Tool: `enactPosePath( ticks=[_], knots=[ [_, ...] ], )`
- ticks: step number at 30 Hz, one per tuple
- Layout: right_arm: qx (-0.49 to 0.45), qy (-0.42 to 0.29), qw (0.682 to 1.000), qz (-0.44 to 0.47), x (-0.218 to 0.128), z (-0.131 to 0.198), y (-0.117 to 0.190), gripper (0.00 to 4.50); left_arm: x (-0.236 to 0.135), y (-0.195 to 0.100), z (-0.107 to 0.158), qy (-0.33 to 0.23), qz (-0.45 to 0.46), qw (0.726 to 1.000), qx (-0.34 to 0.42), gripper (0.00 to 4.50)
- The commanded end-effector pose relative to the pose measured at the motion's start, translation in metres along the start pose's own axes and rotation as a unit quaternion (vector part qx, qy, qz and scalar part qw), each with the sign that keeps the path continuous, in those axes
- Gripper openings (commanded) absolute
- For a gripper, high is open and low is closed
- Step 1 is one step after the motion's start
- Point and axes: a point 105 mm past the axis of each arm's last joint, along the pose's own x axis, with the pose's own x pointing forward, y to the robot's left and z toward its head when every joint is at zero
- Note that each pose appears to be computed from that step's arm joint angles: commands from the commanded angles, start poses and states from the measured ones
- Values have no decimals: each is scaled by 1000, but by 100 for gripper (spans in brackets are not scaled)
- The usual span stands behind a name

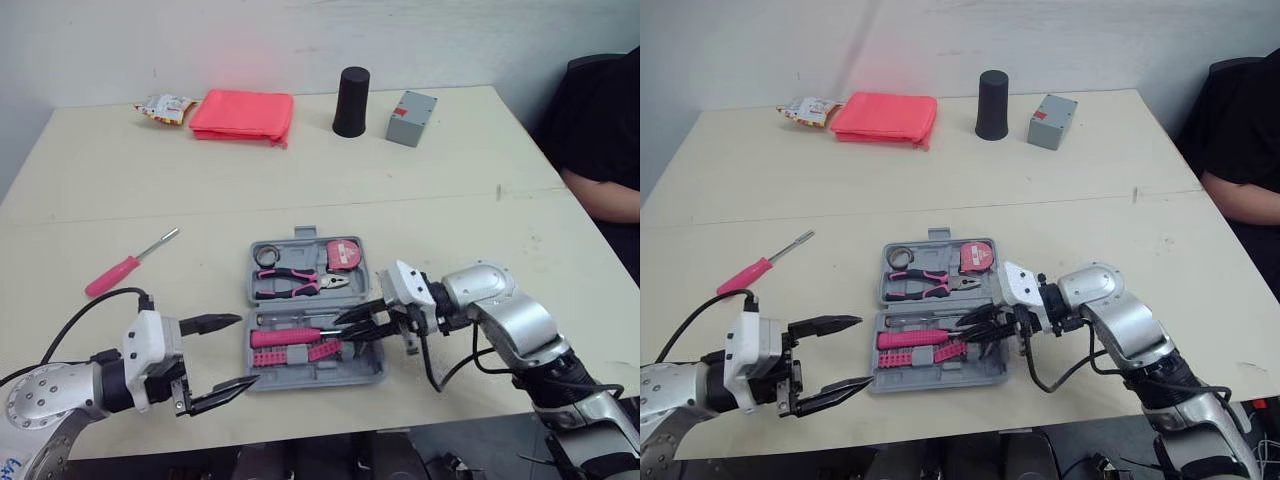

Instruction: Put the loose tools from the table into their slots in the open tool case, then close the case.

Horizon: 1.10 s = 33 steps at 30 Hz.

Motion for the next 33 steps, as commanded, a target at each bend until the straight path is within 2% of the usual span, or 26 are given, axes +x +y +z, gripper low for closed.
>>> enactPosePath(
  ticks=[1,8,16,22,27,30,33],
  knots=[
    [-34,1,999,16,6,1,4,5,-2,-1,1,-2,8,1000,-1,450],
    [-40,18,999,22,17,-10,6,5,-3,-9,-2,2,13,1000,-10,450],
    [-64,86,993,50,19,-31,14,5,-4,-9,-3,2,19,1000,-11,450],
    [-28,153,985,79,15,-53,29,5,-4,-7,-4,5,21,1000,-11,450],
    [-8,168,983,75,17,-52,31,5,-4,-6,-5,5,21,1000,-11,450],
    [-24,125,990,64,19,-37,27,5,-5,-3,-6,7,27,1000,-9,450],
    [-29,10,999,20,9,-7,16,5,-11,6,-7,8,50,999,3,450]
  ],
)
